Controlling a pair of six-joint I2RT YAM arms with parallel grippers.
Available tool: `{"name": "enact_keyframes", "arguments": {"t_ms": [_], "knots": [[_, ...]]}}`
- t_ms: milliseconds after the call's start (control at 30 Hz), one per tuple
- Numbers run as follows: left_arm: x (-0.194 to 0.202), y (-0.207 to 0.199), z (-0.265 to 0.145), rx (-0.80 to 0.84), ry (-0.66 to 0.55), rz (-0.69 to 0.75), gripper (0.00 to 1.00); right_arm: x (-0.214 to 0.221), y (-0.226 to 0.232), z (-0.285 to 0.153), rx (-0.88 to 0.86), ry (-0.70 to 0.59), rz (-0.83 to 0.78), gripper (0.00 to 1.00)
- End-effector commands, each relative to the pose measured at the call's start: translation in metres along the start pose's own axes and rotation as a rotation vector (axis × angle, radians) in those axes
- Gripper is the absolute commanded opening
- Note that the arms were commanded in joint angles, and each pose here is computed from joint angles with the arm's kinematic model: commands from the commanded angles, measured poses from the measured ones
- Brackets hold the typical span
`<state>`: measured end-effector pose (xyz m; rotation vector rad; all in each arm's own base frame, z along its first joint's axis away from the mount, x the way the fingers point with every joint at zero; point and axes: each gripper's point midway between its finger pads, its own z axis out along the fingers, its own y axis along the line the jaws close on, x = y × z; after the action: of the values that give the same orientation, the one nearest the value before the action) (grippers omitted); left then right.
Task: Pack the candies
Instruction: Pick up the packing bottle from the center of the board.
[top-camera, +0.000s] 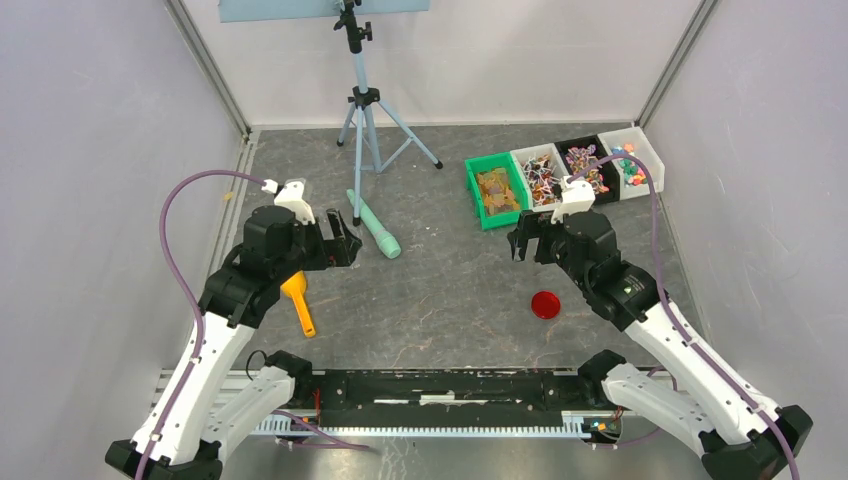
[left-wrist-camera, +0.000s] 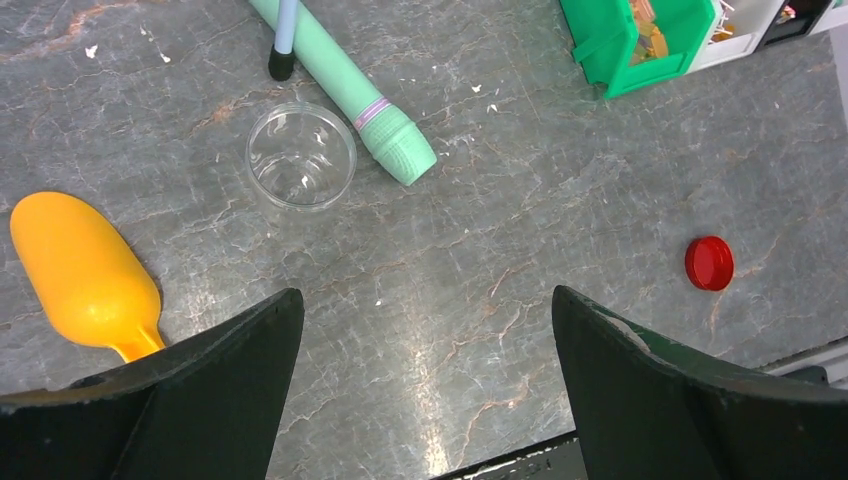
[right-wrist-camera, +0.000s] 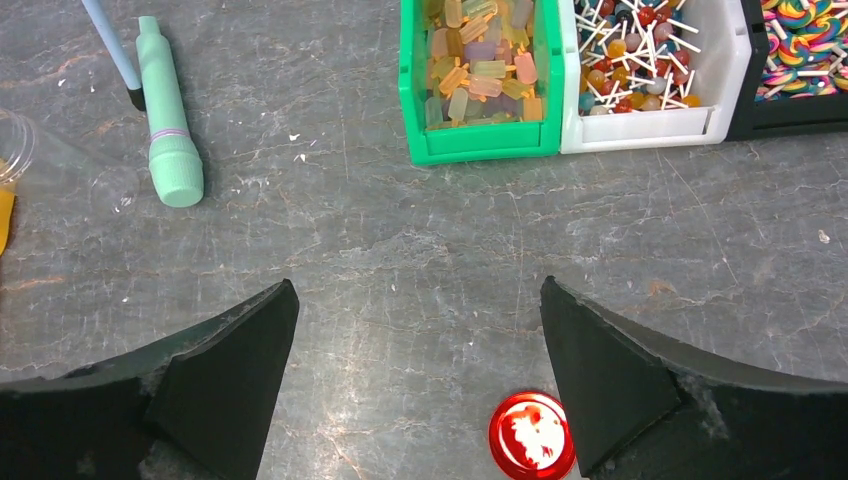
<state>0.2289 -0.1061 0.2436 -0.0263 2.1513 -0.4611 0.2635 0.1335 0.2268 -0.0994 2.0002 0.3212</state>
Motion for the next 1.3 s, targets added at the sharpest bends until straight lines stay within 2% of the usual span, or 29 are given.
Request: {"name": "enact_keyframes", "arguments": {"t_ms": [0, 267, 467, 567, 733, 1000, 1267], "knots": [[-0.008, 0.004, 0.001, -0.034, -0.038, -0.04, 1.0, -0.009, 0.0, 0.0, 0.011, -0.03, 0.021, 0.98], [-0.008, 0.03, 0.013, -0.194, -0.006, -0.038, 1.0, -0.001, 0.005, 0.004, -0.035, -0.031, -0.021, 0.98], [-0.034, 0.058, 0.021, -0.398, -0.063, -0.056, 1.0, 0.0, 0.012, 0.001, -0.102, -0.068, -0.072, 0.98], [-0.043, 0.063, 0.036, -0.441, -0.06, -0.028, 1.0, 0.0, 0.024, -0.003, -0.188, -0.09, -0.107, 0.98], [-0.041, 0.038, 0.076, -0.313, 0.032, -0.016, 1.0, -0.005, 0.033, -0.01, -0.256, -0.147, -0.125, 0.98], [-0.021, 0.062, 0.115, -0.427, 0.162, 0.068, 1.0, -0.011, 0.036, -0.014, -0.275, -0.17, -0.156, 0.98], [0.008, 0.075, 0.143, -0.462, 0.277, 0.103, 0.98, -0.012, 0.032, -0.017, -0.264, -0.184, -0.175, 0.98]]}}
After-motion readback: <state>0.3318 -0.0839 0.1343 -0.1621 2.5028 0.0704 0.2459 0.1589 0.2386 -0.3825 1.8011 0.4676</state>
